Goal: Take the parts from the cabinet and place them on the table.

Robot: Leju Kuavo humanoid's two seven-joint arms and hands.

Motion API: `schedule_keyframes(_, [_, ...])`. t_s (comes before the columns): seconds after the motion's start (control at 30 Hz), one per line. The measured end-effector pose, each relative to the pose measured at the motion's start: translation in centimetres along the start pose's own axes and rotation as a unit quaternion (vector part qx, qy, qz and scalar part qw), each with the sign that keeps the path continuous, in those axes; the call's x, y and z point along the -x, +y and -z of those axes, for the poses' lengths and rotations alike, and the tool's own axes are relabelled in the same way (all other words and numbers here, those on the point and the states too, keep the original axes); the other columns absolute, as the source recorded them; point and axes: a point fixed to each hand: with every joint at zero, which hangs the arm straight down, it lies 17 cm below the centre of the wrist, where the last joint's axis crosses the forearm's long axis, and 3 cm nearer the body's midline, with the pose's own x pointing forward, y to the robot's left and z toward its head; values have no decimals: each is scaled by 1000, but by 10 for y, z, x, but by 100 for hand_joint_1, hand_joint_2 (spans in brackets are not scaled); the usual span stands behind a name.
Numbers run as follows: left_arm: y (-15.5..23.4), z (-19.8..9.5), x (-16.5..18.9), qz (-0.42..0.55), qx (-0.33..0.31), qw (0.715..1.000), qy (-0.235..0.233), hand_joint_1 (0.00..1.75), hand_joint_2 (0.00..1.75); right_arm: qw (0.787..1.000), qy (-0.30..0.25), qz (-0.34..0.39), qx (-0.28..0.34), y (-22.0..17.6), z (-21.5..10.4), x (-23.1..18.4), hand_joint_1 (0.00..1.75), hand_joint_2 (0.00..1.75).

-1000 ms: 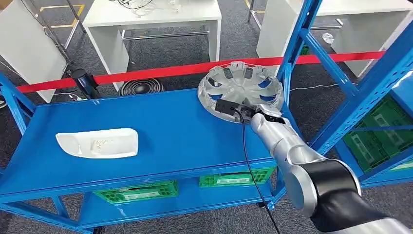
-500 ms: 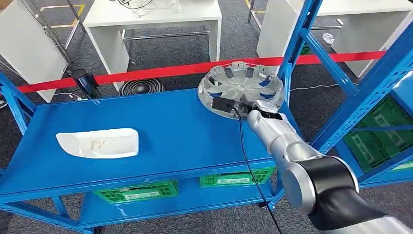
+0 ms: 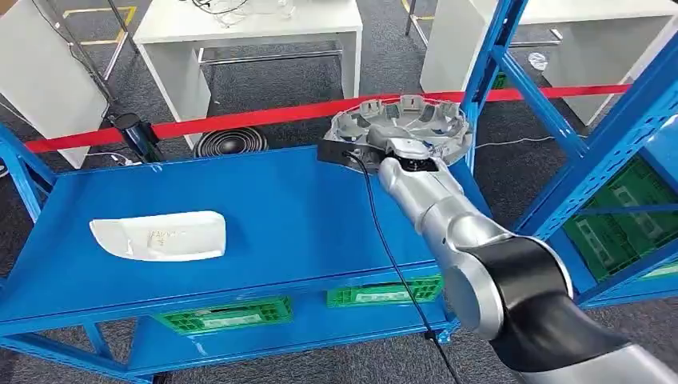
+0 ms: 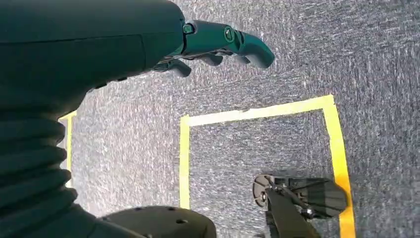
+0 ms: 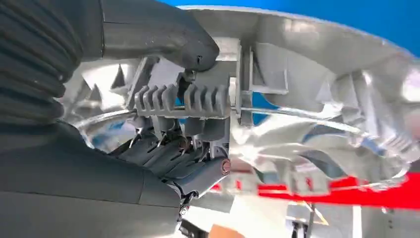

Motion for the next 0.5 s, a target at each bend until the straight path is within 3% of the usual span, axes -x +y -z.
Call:
schedule_keyframes(0.33, [-8,-2,-10,-28,10,1000,-11,0,175,1000,-22,-18,2,-10,-2,-32,162,175])
schedule_keyframes(0.4, [-9,-2,-12,-29,10,999,-12,0,175,1000,-23,-21,1,-10,-2,-34,169,175])
schedule_keyframes(0.5, [-9,-2,-14,-31,10,999,-15,0,175,999,-24,-21,0,-9,-2,-35,162,175])
